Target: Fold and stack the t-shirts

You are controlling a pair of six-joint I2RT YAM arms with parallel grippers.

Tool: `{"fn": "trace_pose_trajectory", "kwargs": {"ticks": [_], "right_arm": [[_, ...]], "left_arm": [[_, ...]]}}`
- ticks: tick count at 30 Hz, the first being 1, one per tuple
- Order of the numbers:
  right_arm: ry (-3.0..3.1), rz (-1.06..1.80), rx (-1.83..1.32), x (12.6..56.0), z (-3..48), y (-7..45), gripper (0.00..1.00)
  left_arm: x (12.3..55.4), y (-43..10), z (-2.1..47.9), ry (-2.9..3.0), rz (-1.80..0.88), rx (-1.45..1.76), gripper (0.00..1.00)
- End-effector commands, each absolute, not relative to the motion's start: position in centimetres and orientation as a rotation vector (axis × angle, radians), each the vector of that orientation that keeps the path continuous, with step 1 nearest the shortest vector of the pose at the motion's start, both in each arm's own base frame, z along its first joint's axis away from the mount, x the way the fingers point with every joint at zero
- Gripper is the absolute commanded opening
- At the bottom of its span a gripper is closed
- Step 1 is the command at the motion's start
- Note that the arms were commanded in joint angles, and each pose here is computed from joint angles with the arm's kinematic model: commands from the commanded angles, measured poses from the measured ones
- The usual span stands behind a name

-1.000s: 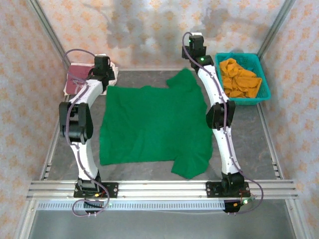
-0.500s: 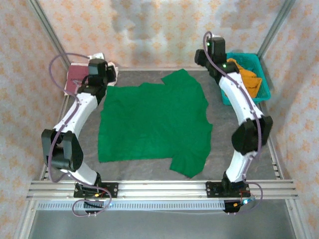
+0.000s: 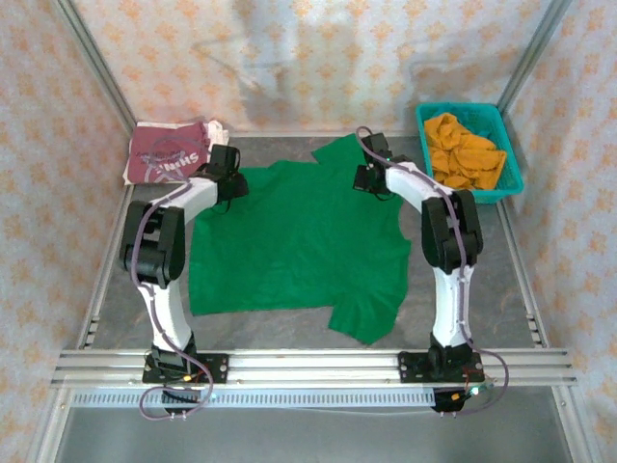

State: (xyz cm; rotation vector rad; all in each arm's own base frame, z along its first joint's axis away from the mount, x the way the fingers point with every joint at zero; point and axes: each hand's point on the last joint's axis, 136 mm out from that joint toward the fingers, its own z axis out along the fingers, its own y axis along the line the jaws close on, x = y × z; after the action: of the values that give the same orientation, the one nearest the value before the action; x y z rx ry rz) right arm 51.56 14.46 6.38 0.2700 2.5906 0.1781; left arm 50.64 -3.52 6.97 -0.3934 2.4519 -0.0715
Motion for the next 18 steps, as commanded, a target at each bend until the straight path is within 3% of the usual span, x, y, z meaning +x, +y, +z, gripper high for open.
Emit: {"fn": "trace_pose_trajectory", "kwargs": {"ticks": [1,10,18], "right_arm": [[2.576,0.143,0.393,52.7,6.0,13.8,0.0],[2.616,0.044,0.614,53.2,1.7,10.6,0.0],[2.571,-0.032,0.793,53.9,0.7,6.1,0.0]], "left_arm": [[51.0,-4.0,5.8,2.485,-0.103,-0.474,0.35],[51.4,-5.8,2.3,2.534,-0.142,-0.518,0.35],[55.0,-8.3,1.9,2.553,-0.197,-0.476,0.35]]}}
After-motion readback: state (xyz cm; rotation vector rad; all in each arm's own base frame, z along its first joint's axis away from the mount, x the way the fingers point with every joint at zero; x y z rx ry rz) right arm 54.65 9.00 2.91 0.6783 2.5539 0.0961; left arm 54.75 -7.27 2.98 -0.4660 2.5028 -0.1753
